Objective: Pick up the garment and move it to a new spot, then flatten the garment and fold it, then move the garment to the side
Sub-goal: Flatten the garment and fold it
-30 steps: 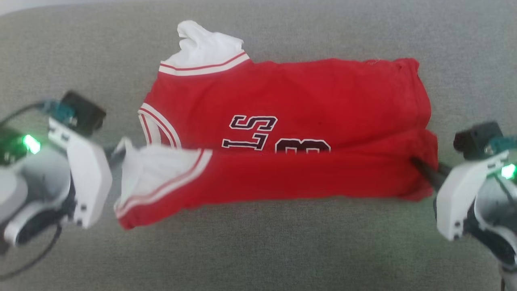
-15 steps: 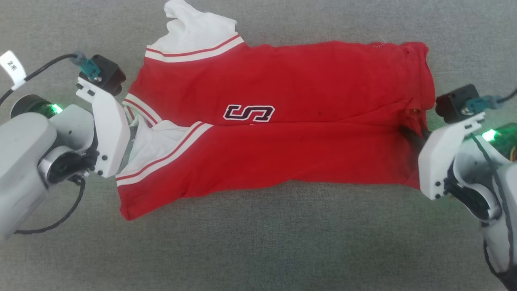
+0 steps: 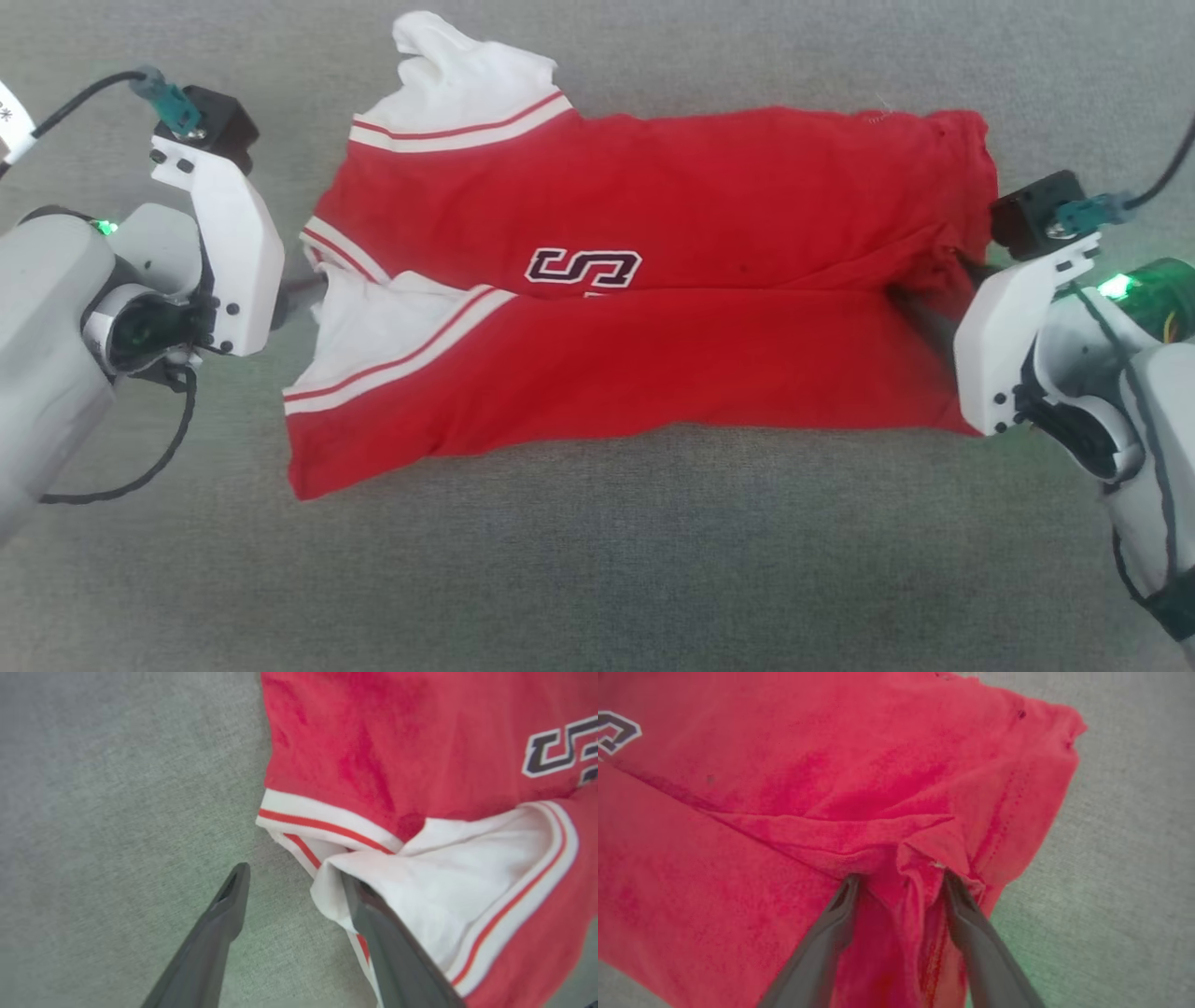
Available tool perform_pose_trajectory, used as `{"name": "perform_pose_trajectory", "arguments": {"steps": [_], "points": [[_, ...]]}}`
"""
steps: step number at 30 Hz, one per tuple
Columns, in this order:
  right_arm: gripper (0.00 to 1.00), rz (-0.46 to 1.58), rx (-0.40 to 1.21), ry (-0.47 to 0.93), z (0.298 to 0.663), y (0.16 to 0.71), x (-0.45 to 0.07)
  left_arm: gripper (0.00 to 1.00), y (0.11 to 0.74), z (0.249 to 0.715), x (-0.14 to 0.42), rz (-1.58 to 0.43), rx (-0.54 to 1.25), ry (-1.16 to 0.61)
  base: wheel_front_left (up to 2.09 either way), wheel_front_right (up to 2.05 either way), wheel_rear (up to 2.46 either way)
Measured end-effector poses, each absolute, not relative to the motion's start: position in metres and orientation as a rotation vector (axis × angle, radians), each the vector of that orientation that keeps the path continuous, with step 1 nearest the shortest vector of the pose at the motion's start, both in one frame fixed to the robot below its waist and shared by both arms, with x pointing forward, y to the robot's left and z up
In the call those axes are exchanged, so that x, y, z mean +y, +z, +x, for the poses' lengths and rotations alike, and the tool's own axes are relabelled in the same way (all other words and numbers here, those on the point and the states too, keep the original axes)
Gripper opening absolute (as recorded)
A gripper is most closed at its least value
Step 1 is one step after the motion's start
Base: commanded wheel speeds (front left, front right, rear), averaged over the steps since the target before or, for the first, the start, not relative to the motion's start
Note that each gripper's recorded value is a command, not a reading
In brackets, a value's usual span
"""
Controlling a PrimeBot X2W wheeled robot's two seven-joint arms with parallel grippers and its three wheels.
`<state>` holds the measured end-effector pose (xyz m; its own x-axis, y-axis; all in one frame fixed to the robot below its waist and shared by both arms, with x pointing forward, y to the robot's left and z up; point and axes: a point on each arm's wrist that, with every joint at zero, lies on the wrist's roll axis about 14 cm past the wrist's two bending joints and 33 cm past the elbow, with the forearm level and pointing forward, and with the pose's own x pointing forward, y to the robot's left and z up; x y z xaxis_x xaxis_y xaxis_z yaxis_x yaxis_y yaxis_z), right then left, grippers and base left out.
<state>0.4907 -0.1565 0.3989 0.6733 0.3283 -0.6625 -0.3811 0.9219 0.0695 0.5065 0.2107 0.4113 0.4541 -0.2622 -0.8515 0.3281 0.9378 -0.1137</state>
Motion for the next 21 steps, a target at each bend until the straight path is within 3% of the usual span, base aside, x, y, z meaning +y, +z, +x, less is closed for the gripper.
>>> {"name": "perform_pose_trajectory", "arguments": {"steps": [6,21], "points": [[1.00,-0.070,0.628,0.391,0.500,0.421,-0.157,1.00,0.433,0.503,0.221,0.035,0.979,-0.310,0.00,0.00,0.00],[1.00,-0.024,0.167,0.231,0.522,0.512,-0.179,1.00,0.439,0.426,0.216,-0.030,1.030,-0.259,0.00,0.00,0.00]]}}
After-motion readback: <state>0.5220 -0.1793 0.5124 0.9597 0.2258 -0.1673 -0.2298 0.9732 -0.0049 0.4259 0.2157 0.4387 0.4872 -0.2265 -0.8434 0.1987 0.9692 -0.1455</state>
